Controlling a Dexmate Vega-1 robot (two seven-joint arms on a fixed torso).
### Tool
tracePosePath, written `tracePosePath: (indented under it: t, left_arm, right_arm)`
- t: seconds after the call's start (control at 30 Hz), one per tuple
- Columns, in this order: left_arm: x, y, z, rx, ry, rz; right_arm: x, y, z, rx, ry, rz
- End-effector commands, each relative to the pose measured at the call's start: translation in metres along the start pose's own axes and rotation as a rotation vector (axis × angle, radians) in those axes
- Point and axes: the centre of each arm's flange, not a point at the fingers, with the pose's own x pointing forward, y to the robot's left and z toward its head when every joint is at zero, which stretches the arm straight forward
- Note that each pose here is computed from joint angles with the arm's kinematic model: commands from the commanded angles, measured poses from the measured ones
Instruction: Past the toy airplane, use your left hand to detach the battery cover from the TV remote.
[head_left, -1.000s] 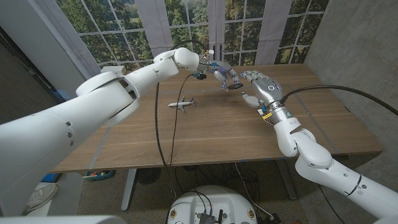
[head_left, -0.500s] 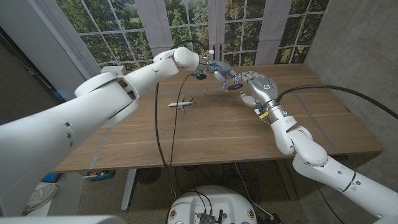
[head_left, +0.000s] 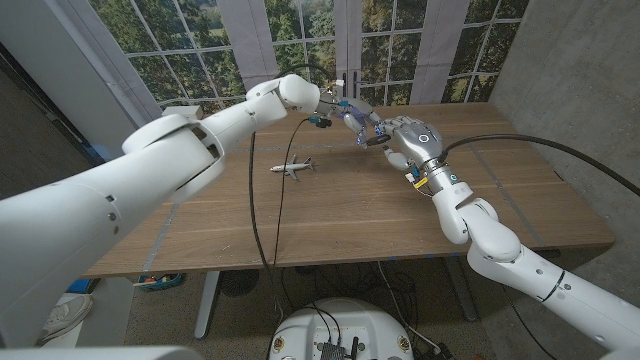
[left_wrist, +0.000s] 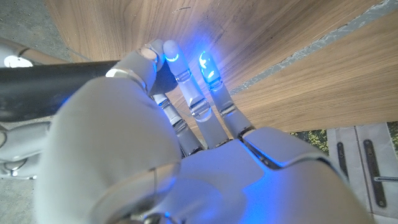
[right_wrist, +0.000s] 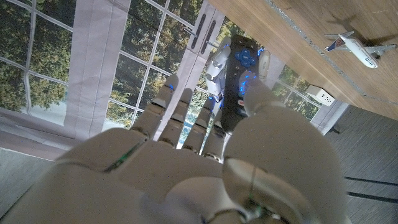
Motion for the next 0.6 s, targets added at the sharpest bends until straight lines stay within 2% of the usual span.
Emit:
tracePosePath:
  t: [0.03,0.43,0.6]
  left_arm:
    - [-0.001,0.000,-0.002,-0.004,-0.002,-0.007]
    - [-0.001,-0.003,-0.003,-0.010,-0.001,-0.023]
    - [-0.001,-0.005,-0.003,-0.018,-0.001,-0.029]
  right_arm:
    - [0.003,0.001,0.001,0.003,-0.024,-0.045]
    - [-0.006,-0.002,0.004,0.016,-0.049,-0.205]
    - [-0.010,-0.003,0.006,0.068,-0.055,-0.229]
